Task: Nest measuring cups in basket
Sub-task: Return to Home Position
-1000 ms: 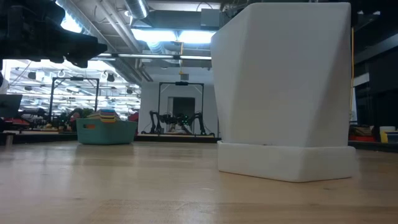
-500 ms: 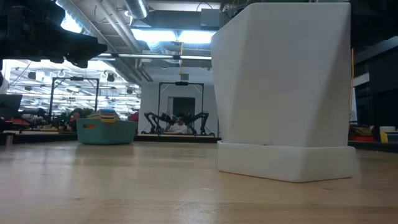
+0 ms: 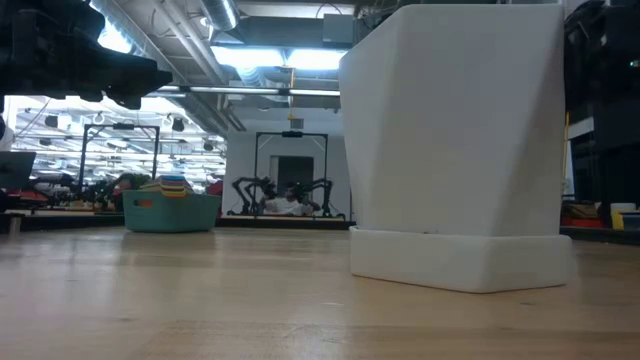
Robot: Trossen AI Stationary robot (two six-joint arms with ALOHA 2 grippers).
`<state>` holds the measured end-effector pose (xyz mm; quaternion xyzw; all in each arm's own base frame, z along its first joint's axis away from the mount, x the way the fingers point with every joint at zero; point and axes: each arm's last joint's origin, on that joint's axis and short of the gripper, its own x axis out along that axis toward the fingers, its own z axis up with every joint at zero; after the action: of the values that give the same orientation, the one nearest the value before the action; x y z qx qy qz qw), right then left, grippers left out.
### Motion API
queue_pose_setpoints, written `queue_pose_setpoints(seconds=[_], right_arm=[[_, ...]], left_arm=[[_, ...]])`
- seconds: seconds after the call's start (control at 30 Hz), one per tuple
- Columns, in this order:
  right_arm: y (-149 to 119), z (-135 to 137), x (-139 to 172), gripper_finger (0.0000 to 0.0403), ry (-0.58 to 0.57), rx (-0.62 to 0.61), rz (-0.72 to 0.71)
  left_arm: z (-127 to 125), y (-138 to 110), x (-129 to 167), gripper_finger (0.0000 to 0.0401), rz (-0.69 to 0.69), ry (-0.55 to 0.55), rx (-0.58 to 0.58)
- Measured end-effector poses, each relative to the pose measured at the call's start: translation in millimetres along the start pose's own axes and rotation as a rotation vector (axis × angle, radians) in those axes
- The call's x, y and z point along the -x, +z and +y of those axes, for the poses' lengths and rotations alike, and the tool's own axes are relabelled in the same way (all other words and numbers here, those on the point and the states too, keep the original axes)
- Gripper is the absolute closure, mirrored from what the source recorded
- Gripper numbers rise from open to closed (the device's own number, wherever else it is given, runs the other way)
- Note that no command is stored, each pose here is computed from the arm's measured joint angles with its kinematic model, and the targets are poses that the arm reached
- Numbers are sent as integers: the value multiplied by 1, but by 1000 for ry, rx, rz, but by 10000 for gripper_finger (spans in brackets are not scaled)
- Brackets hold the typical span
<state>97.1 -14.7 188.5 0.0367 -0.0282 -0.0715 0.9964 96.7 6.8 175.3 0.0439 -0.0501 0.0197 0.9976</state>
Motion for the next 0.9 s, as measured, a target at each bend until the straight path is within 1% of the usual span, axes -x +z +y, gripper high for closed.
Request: queue_pose_setpoints(seconds=[0.33, 0.53, 0.73, 0.9], right_arm=[[-23, -2, -3, 212, -3, -3, 64], [-26, -2, -2, 212, -5, -26, 89], [-26, -2, -2, 212, -5, -18, 93], [-26, -2, -2, 212, -4, -24, 93]], left_arm=[[0, 0, 0, 225, 0, 1, 0], [0, -1, 0, 225, 10, 5, 0], [0, -7, 0, 225, 78, 4, 3], [0, -8, 0, 225, 90, 16, 4]])
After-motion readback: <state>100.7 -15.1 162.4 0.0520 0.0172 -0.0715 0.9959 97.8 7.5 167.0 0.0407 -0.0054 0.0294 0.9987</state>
